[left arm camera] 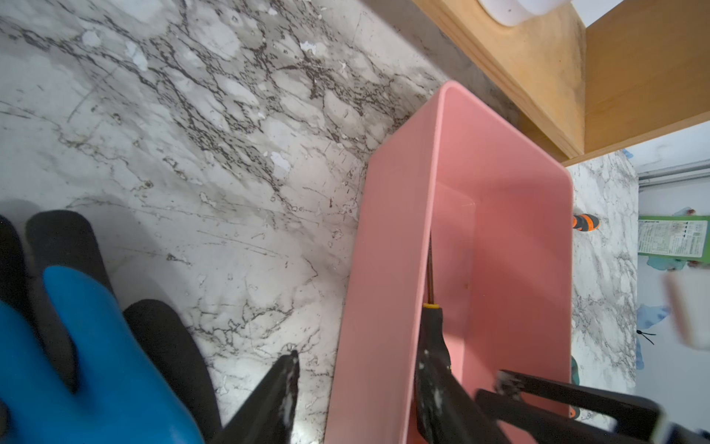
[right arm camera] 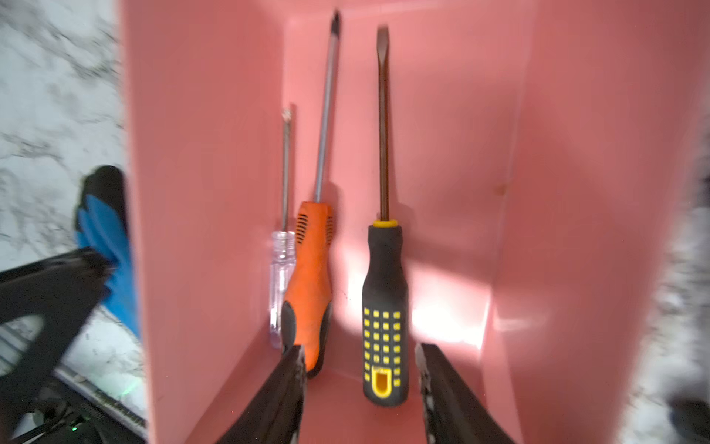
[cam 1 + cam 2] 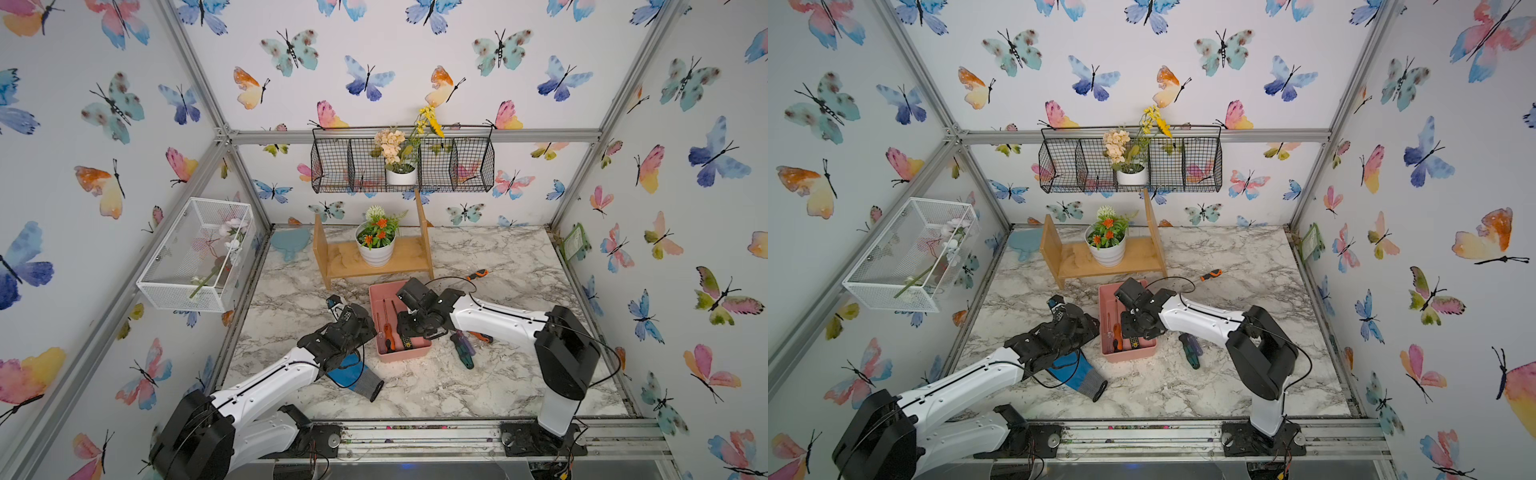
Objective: Put the screwdriver on the desktop into the storage box
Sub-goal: Place the screwdriver in the storage box, then pick up the screwdriver from the center of the board.
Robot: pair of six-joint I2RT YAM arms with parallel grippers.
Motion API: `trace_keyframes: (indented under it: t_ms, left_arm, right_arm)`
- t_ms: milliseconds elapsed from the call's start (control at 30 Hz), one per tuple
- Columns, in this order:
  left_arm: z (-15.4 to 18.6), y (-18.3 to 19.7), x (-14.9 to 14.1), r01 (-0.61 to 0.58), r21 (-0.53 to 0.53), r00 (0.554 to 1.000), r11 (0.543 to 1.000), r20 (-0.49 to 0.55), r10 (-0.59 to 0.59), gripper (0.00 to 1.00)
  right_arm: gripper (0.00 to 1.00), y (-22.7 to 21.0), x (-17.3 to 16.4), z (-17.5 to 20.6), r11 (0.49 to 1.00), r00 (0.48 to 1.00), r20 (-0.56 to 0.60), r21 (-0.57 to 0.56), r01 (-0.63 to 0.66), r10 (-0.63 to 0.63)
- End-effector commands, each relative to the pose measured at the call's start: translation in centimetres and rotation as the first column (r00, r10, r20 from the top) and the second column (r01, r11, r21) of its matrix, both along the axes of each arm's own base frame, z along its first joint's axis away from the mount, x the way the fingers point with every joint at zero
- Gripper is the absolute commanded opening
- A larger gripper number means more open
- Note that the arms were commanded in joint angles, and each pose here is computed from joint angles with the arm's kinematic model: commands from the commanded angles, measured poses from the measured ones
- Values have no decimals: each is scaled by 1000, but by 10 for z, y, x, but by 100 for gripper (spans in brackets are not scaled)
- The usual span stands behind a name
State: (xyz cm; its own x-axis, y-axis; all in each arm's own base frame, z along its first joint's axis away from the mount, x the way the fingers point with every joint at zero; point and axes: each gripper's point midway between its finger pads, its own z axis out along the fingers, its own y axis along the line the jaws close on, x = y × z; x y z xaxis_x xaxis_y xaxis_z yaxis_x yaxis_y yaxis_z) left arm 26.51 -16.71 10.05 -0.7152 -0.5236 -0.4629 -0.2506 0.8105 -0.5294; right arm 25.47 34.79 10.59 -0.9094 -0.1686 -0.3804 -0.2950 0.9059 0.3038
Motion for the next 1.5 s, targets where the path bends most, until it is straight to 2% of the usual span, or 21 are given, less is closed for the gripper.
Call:
trace_keyframes:
  t_ms: [0, 133, 233, 300, 467, 700, 1000, 1467]
  left_arm:
    - [5, -3, 3, 28, 9, 1000, 1000, 5, -29, 55]
    - [6, -5, 5, 44, 27, 999, 999, 11, -44, 56]
    - [5, -8, 6, 57, 23, 998, 998, 10, -57, 55]
    - [3, -11, 6, 72, 18, 997, 997, -1, -72, 56]
    - [0, -13, 4, 80, 15, 997, 997, -12, -80, 55]
    - [5, -12, 5, 81, 23, 997, 996, -9, -81, 56]
    - [7, -14, 6, 83, 14, 997, 996, -7, -83, 57]
    - [4, -16, 7, 83, 13, 996, 996, -12, -83, 54]
  right_arm:
    - [49, -30, 10, 48, 999, 982, 185, -1, 51, -50]
    - [49, -83, 1, 51, 984, 968, 249, -156, 83, -42]
    - [52, -116, -12, 33, 965, 978, 203, -244, 92, -41]
    - [52, -127, -24, 17, 965, 988, 144, -248, 89, -54]
    - [52, -132, -43, -19, 974, 997, 25, -215, 73, -69]
    - [52, -145, -37, -36, 950, 998, 22, -308, 62, -58]
    - [49, -145, -28, -52, 950, 999, -28, -310, 30, -41]
    - [45, -137, -30, -77, 945, 995, -98, -325, -31, -1]
